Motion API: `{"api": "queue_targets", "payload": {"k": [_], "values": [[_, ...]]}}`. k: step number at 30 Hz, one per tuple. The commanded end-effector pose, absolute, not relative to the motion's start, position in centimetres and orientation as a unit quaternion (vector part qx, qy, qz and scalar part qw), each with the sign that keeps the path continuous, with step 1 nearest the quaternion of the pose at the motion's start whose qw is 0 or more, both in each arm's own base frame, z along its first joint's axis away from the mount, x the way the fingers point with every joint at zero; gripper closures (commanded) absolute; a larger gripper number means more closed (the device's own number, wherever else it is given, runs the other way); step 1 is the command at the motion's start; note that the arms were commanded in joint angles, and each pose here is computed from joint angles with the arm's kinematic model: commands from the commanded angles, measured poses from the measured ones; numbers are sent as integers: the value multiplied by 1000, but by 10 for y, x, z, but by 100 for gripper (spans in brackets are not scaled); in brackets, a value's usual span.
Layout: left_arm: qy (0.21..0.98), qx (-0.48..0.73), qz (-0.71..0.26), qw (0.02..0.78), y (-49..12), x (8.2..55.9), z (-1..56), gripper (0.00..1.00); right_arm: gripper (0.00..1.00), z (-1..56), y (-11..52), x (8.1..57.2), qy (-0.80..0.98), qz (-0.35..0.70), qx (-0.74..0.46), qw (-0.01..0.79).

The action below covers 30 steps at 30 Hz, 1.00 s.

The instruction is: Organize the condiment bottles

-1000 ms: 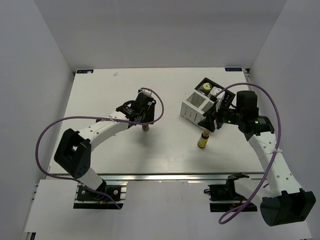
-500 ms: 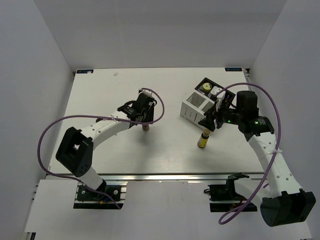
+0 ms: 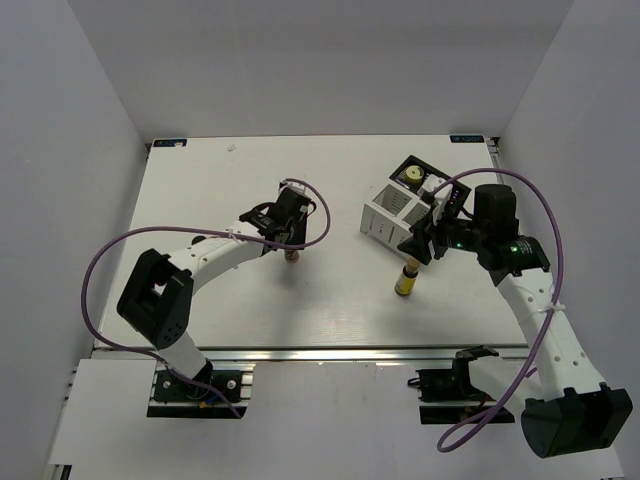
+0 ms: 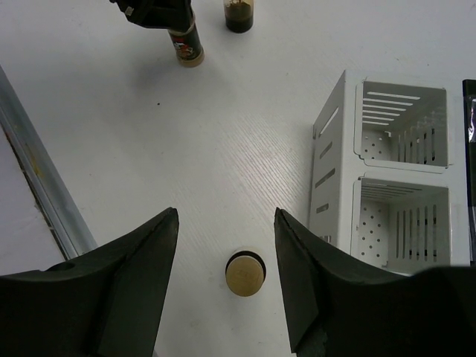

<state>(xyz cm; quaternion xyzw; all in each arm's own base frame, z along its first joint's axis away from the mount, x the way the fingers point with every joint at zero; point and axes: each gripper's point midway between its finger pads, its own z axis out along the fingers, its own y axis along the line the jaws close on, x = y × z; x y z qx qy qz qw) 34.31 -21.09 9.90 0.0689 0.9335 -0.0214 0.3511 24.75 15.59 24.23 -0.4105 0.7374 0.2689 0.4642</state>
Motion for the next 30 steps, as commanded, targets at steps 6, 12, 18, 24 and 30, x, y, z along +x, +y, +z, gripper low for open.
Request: {"api": "queue_targets", "payload": {"k": [6,12,18,24,30], "values": [[902,80,-116,408,-244,352,174,97,51,268,154,253,726,252,-392,505],[854,128,-216,456,-292,342,262,100,100,295,150,259,729,249,-338,540],[812,149,-275,493,-342,360,326,100,100,306,139,268,738,226,-288,567],[788,164,-291,517,-398,392,348,100,100,313,128,273,742,200,-263,584],[786,169,-288,521,-437,410,331,100,100,319,118,276,744,178,-237,598]]}}
